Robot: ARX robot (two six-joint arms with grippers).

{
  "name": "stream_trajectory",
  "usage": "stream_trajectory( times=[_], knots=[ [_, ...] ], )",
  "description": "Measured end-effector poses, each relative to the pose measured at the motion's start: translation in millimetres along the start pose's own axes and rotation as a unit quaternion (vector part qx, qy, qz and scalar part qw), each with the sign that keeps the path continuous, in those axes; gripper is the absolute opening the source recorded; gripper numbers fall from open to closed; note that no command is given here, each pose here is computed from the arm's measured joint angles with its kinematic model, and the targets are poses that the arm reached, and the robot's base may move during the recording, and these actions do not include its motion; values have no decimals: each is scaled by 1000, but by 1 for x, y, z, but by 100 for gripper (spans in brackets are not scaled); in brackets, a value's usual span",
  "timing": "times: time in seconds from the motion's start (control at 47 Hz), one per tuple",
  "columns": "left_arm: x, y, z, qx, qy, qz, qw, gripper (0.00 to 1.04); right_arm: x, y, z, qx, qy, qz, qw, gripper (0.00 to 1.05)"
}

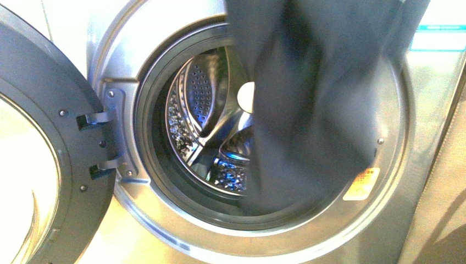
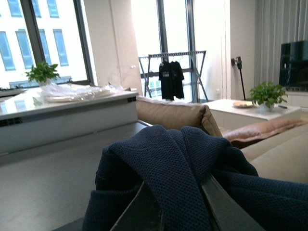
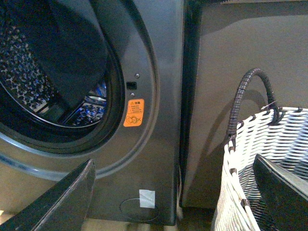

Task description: Collect clothes from washing machine

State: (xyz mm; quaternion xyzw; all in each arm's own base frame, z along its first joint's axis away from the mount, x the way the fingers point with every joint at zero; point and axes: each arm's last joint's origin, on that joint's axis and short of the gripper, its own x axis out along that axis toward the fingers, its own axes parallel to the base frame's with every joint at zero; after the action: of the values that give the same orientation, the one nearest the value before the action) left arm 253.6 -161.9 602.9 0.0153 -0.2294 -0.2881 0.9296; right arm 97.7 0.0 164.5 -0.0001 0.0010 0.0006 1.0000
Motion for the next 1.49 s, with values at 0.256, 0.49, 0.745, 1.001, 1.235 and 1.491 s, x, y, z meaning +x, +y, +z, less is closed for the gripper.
stream_trajectory(
  times=[0.256, 0.49, 0.745, 1.001, 1.235, 1.491],
  knots=[
    [-9, -4, -27, -8, 38, -12, 999, 9, 0, 0, 0, 0, 0, 0, 1000, 97],
    [-6, -7, -52, -4, 73, -11, 997, 9, 0, 0, 0, 0, 0, 0, 1000, 97],
    [-20, -16, -35, 1, 58, -16, 998, 15, 0, 0, 0, 0, 0, 0, 1000, 97],
    [8, -24, -52, 3, 32, -17, 999, 9, 0, 0, 0, 0, 0, 1, 1000, 97],
    [20, -33, -72, 2, 52, -28, 998, 9, 0, 0, 0, 0, 0, 0, 1000, 97],
    [16, -38, -64, 4, 43, -37, 998, 9, 0, 0, 0, 0, 0, 0, 1000, 97]
  ],
)
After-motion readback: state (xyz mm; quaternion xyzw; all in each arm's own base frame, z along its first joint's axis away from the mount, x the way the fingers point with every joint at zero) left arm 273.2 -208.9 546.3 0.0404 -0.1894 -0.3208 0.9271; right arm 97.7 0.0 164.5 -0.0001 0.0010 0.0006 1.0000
